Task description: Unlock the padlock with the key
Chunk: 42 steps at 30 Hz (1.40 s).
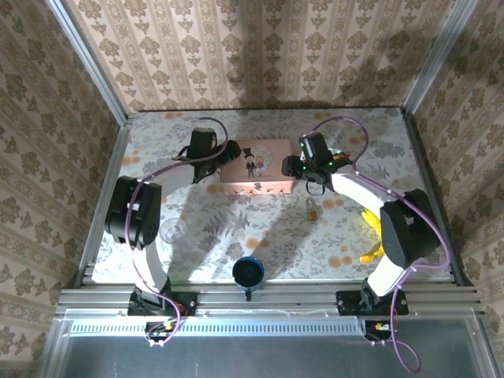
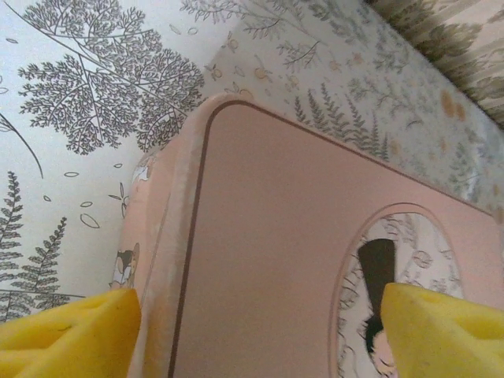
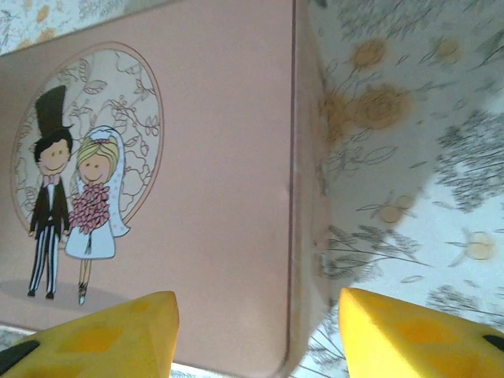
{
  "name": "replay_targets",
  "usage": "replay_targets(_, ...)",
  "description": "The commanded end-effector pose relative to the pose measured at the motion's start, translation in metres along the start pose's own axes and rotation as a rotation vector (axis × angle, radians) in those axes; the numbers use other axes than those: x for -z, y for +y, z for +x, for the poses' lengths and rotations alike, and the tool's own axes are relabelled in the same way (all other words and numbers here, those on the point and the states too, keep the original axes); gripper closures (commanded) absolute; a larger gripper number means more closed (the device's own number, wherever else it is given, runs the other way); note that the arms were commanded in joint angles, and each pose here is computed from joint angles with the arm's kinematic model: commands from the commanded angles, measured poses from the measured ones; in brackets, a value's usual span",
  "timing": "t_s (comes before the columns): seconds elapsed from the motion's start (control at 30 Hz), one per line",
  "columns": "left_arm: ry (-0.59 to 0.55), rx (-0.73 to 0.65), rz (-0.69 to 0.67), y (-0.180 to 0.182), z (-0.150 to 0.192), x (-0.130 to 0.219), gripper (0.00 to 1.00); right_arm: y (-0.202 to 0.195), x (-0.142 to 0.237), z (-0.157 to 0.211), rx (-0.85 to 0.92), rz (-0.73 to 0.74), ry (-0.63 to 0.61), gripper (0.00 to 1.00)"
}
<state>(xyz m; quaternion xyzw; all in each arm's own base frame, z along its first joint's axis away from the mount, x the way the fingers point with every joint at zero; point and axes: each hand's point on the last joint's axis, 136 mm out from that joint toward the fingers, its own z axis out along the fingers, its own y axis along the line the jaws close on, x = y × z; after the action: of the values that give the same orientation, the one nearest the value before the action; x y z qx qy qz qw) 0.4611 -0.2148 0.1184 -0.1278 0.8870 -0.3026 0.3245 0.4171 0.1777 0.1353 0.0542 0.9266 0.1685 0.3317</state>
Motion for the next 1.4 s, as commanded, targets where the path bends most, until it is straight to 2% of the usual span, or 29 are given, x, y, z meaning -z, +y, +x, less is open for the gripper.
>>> replay_targets(0.0,-0.118,-0.037,0.040,-0.010,-0.034,0.046,0.13,-0.023,0.035,-0.011,0.062,0.130,-0.066,0.40)
replay_targets(0.1,-0.200,-0.060,-0.009,0.006,-0.048,0.082,0.07,-0.039,0.057,-0.013,0.098,0.201,-0.113,0.36)
replay_targets(0.17,-0.250,-0.078,-0.055,0.020,-0.051,0.106,0.03,-0.052,0.070,-0.013,0.116,0.253,-0.144,0.21)
replay_targets(0.23,-0.313,-0.102,-0.112,0.037,-0.053,0.134,0.00,-0.065,0.086,-0.014,0.137,0.305,-0.184,0.16)
replay_targets(0.43,-0.526,-0.190,-0.325,0.088,-0.050,0.211,0.00,-0.100,0.122,-0.017,0.178,0.457,-0.311,0.05)
replay_targets(0.57,-0.632,-0.213,-0.397,0.115,-0.043,0.244,0.00,-0.123,0.138,-0.019,0.164,0.531,-0.388,0.03)
replay_targets(0.63,-0.671,-0.222,-0.428,0.129,-0.039,0.255,0.00,-0.129,0.135,-0.018,0.223,0.545,-0.424,0.00)
replay_targets(0.83,-0.707,-0.289,-0.480,0.160,-0.027,0.260,0.00,-0.154,0.122,-0.011,0.274,0.636,-0.509,0.00)
replay_targets(1.03,-0.783,-0.424,-0.497,0.172,-0.026,0.253,0.00,-0.161,0.098,-0.014,0.255,0.564,-0.516,0.00)
replay_targets(1.17,-0.750,-0.461,-0.463,0.177,-0.028,0.236,0.00,-0.160,0.090,-0.023,0.249,0.506,-0.581,0.00)
replay_targets(1.37,-0.717,-0.497,-0.399,0.181,-0.032,0.209,0.00,-0.167,0.079,-0.029,0.284,0.479,-0.597,0.00)
